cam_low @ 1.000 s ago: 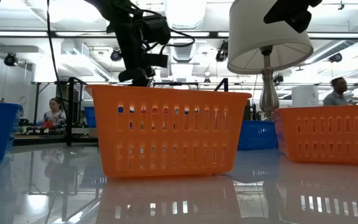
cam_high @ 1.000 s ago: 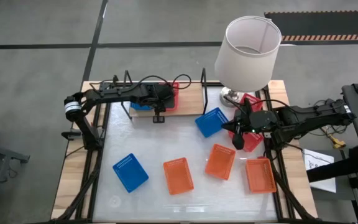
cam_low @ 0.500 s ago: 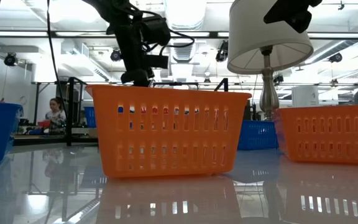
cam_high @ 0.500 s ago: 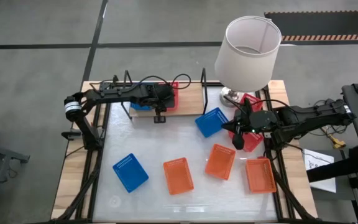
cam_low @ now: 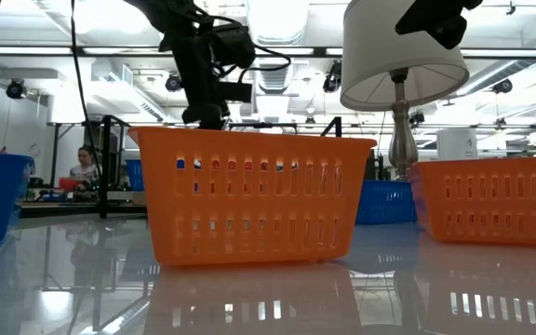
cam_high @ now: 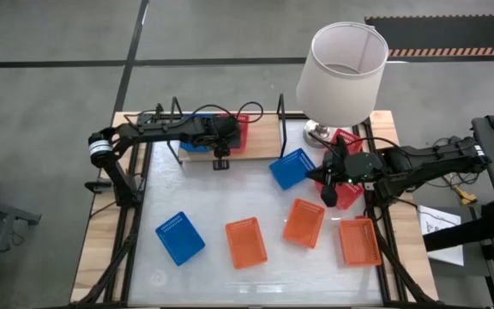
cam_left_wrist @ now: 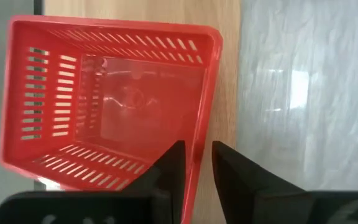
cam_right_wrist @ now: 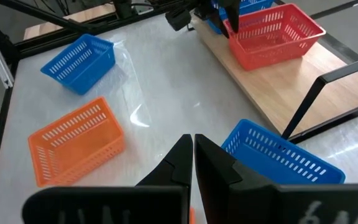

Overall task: Stack baskets on shelf by color
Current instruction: Put the bottom left red basket on the shelf

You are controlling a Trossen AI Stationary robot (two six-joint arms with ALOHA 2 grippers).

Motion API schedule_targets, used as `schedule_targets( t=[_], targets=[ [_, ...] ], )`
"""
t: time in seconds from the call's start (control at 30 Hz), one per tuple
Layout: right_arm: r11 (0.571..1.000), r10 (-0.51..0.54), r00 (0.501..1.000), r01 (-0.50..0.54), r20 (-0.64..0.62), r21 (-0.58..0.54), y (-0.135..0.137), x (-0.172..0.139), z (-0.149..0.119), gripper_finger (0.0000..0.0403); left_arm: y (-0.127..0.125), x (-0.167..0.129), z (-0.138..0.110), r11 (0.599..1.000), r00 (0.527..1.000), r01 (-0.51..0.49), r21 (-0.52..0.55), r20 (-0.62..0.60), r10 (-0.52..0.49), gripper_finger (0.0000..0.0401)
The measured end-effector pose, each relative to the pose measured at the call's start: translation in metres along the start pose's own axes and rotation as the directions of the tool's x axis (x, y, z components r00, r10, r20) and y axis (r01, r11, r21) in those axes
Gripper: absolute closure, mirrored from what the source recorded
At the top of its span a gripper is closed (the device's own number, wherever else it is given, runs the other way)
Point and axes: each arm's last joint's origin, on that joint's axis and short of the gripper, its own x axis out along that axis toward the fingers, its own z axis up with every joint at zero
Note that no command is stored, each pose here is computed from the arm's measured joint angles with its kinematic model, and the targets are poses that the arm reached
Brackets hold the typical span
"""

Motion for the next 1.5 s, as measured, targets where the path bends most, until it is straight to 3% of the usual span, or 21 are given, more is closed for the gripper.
schedule_targets(
  t=[0.2, 0.43, 0.67, 0.77, 0.87, 1.0, 1.17, 1.5],
  targets=[
    [0.999, 0.033, 0.999, -0.033, -0.014, 0.030, 0.001, 0.000, 0.000, 0.0394, 0.004, -0.031, 0.009, 0.993, 0.997, -0.003, -0.117, 0.072, 0.012, 0.0338],
    [0.998, 0.047, 0.999, -0.046, -0.021, 0.037, 0.001, 0.000, -0.001, 0.0394, 0.003, -0.078, 0.010, 0.965, 0.961, 0.070, -0.251, 0.277, 0.002, 0.0338],
    [0.998, 0.061, 0.997, -0.060, -0.040, 0.018, 0.002, 0.000, -0.002, 0.0394, 0.000, -0.044, 0.017, 0.934, 0.920, 0.091, -0.346, 0.388, 0.054, 0.0338],
    [0.998, 0.058, 0.997, -0.058, -0.046, 0.014, 0.001, 0.000, -0.003, 0.0394, -0.004, -0.016, 0.019, 0.912, 0.929, 0.107, -0.397, 0.367, 0.051, 0.0344],
    [0.998, 0.055, 0.997, -0.054, -0.054, 0.012, 0.001, 0.000, -0.003, 0.0394, -0.007, 0.004, 0.015, 0.883, 0.961, 0.066, -0.465, 0.268, 0.070, 0.0357],
    [0.999, 0.053, 0.997, -0.053, -0.059, 0.008, 0.001, 0.000, -0.004, 0.0394, -0.005, 0.007, 0.013, 0.851, 0.969, 0.007, -0.525, 0.213, 0.123, 0.0380],
    [0.999, 0.052, 0.997, -0.053, -0.059, -0.002, 0.001, 0.000, -0.004, 0.0394, -0.004, 0.005, 0.017, 0.847, 0.961, 0.018, -0.532, 0.242, 0.132, 0.0399],
    [0.999, 0.049, 0.997, -0.050, -0.064, -0.011, 0.001, 0.000, -0.004, 0.0394, -0.008, 0.022, 0.017, 0.782, 0.967, 0.066, -0.620, 0.234, 0.104, 0.0400]
  ],
)
